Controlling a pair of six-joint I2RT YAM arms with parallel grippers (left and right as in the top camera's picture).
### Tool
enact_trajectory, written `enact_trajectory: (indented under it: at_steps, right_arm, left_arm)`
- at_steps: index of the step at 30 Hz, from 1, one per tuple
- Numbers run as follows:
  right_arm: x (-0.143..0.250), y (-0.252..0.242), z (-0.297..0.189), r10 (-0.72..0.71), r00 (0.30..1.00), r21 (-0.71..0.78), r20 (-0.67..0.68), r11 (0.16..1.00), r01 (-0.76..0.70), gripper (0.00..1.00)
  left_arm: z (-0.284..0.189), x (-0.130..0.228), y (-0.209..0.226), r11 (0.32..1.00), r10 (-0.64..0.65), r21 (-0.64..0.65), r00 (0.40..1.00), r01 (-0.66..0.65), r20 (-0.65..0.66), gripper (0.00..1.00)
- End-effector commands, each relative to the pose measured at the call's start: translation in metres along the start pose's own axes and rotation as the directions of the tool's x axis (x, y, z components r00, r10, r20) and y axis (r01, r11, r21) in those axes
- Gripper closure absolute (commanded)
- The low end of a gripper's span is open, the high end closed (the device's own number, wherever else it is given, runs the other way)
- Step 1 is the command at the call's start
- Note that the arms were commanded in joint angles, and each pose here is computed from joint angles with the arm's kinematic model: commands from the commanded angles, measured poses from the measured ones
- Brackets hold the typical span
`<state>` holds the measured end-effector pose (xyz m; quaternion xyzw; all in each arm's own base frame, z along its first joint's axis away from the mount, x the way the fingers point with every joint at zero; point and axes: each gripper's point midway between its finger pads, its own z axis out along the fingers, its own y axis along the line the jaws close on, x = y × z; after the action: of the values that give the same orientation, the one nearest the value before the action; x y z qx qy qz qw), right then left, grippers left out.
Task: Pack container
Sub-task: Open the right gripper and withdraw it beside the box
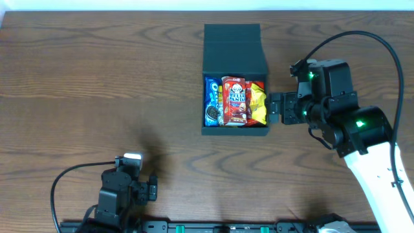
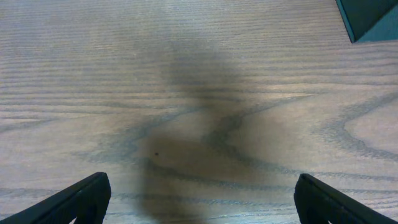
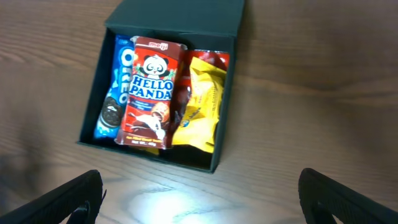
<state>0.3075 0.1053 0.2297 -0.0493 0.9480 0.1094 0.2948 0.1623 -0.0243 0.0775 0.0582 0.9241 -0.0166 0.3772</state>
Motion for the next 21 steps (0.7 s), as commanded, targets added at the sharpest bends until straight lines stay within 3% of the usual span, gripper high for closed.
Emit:
enact_trajectory:
  at_steps: [1, 7, 13, 17, 21]
  right_arm:
    - [-0.005, -0.01, -0.004, -0.053, 0.998, 0.07, 0.018, 0.996, 0.051, 0.01]
    - [0.004, -0.019, -0.005, -0.051, 0.998, 0.118, -0.02, 0.992, 0.053, 0.01]
    - [0.012, -0.027, -0.006, -0.059, 0.997, 0.156, -0.053, 0.986, 0.067, 0.01]
    - [0.014, -0.027, -0.006, -0.059, 0.996, 0.157, -0.063, 0.985, 0.068, 0.01]
    - [0.014, -0.027, -0.006, -0.073, 0.995, 0.157, -0.063, 0.984, 0.083, 0.01]
  left_arm:
    - [0.001, 0.003, 0.003, 1.0, 0.002, -0.015, 1.0, -0.002, -0.006, 0.05]
    - [0.001, -0.001, 0.008, 0.999, 0.028, -0.047, 1.0, -0.028, 0.008, 0.05]
    - [-0.009, -0.056, -0.007, 0.996, -0.078, 0.055, 0.972, 0.067, 0.222, 0.05]
    - [-0.031, -0.079, -0.007, 0.982, -0.183, 0.096, 0.943, 0.163, 0.279, 0.05]
    - [-0.059, -0.103, -0.007, 0.978, -0.203, 0.113, 0.923, 0.175, 0.328, 0.05]
